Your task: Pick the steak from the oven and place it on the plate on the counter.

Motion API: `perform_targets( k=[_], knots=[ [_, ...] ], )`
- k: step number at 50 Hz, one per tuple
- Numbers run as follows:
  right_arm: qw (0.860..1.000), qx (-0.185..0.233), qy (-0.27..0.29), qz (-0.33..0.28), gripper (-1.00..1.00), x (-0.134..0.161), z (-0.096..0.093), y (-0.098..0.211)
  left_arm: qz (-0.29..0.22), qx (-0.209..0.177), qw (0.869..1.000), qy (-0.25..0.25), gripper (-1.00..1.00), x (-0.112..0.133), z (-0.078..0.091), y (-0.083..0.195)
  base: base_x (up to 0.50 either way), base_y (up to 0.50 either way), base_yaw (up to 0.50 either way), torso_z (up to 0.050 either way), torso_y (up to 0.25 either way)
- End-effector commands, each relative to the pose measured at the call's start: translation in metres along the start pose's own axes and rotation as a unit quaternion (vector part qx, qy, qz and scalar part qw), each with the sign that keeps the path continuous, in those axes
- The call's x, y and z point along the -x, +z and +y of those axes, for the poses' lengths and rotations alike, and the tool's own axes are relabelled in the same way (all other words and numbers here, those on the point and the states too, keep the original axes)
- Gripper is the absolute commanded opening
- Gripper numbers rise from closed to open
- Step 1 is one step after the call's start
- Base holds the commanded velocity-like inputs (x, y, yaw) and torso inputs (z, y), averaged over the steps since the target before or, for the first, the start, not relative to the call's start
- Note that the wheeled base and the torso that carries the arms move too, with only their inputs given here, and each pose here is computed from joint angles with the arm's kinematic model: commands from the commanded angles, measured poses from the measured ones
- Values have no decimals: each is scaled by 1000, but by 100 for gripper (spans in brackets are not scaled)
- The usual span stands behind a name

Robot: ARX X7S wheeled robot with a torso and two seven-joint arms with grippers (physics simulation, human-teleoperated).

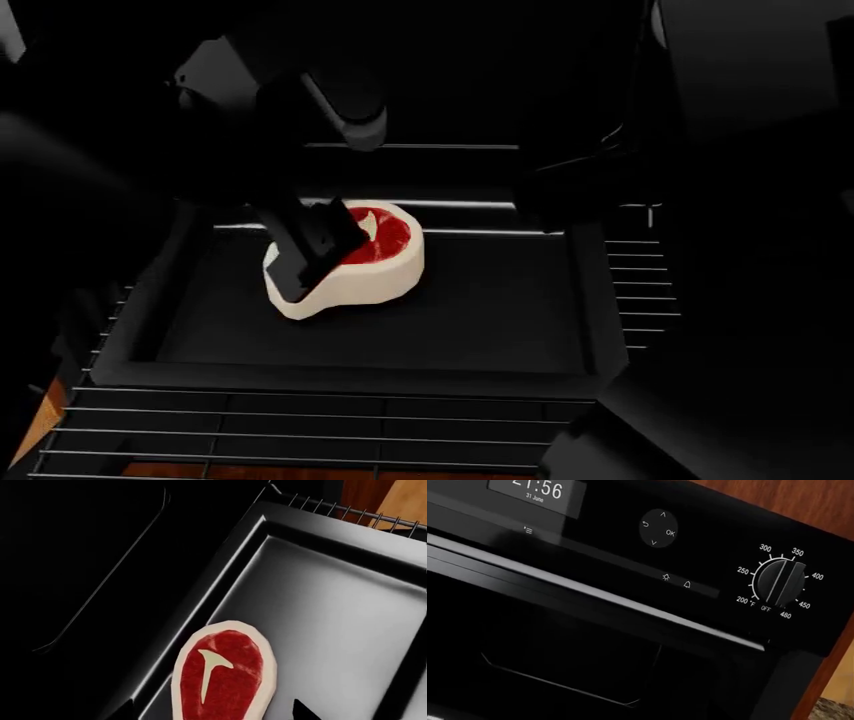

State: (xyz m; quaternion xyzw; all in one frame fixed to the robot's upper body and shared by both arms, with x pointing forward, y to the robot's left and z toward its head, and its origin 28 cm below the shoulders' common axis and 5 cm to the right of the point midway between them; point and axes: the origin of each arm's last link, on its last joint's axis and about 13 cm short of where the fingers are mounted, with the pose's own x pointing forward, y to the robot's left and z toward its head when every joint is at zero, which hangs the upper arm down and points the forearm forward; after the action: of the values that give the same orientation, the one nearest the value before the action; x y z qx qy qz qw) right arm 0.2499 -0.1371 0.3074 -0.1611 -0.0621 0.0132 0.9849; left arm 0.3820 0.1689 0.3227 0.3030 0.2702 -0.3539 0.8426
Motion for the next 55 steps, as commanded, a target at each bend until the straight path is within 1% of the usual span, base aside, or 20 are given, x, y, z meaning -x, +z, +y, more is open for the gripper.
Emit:
perform_targets(
  k=[1,5,13,22,36,55],
  knots=[
    [1000,2,1,9,100,-2,1,-3,24,20,999,-16,100,-20,7,-13,0,0,0,0,0],
    [1000,3,2,11,100,-3,2,-3,30,27,999,-16,100,-25,11,-17,0,0,0,0,0],
    [1000,6,4,14,100,-5,3,-3,39,34,998,-32,100,-37,7,-28,0,0,0,0,0],
    [1000,5,6,17,100,-6,4,-5,49,44,997,-41,100,-48,8,-37,0,0,0,0,0],
    [1000,3,6,18,100,-7,5,-7,58,57,996,-47,100,-57,8,-46,0,0,0,0,0],
    [1000,4,5,21,100,-6,5,-8,65,67,994,-52,100,-61,6,-56,0,0,0,0,0]
  ],
)
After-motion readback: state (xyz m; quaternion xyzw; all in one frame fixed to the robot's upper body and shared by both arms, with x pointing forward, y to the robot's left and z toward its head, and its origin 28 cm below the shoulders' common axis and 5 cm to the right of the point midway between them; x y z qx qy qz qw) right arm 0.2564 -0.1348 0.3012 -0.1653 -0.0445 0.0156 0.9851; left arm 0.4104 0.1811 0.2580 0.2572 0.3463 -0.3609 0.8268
